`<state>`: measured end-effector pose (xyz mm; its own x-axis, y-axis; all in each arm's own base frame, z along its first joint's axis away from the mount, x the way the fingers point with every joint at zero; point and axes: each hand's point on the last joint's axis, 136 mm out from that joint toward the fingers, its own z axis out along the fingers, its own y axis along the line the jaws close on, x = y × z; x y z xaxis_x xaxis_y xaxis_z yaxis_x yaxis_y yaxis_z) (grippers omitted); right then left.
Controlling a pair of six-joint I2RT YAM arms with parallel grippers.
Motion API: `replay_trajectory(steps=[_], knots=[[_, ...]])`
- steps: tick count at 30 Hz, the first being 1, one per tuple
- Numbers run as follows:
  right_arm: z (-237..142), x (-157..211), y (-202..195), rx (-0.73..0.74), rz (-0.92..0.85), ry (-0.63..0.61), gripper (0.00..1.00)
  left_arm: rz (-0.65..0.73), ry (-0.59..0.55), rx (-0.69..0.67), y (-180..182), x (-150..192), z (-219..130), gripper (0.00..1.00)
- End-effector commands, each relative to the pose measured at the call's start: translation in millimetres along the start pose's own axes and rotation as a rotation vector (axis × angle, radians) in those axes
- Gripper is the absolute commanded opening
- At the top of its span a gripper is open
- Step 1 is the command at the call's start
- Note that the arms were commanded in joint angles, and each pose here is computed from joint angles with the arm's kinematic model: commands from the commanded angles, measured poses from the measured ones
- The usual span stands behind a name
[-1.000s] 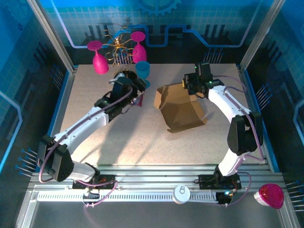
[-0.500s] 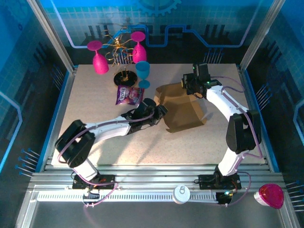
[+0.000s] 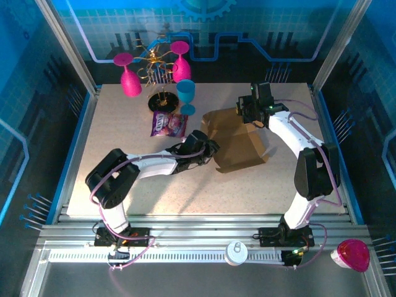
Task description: Fold the paper box
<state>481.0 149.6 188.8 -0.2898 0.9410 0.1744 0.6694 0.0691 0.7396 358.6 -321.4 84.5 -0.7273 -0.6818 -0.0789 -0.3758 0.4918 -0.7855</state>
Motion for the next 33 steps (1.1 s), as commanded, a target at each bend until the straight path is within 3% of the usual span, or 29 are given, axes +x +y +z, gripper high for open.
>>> replay_trajectory(steps=[1,13,19,24,30,33], knots=[[-1,4,6,-0.003,-0.010,0.000,0.00,-0.013,-0.031,-0.076,32,-11,1,0.37],[-1,8,-11,0.022,-0.027,0.005,0.00,-0.036,-0.045,-0.098,52,-24,5,0.36],[-1,6,-13,0.021,-0.041,-0.010,0.00,-0.025,-0.092,-0.064,30,-35,-29,0.20],[2,6,-16,0.011,-0.066,-0.017,0.00,-0.021,0.003,-0.140,42,-29,-29,0.14],[3,8,-25,0.019,-0.072,-0.015,0.00,-0.051,-0.035,-0.099,27,-36,-39,0.16],[3,9,-23,0.020,-0.077,-0.013,0.00,-0.017,-0.075,-0.063,13,-53,-49,0.24]])
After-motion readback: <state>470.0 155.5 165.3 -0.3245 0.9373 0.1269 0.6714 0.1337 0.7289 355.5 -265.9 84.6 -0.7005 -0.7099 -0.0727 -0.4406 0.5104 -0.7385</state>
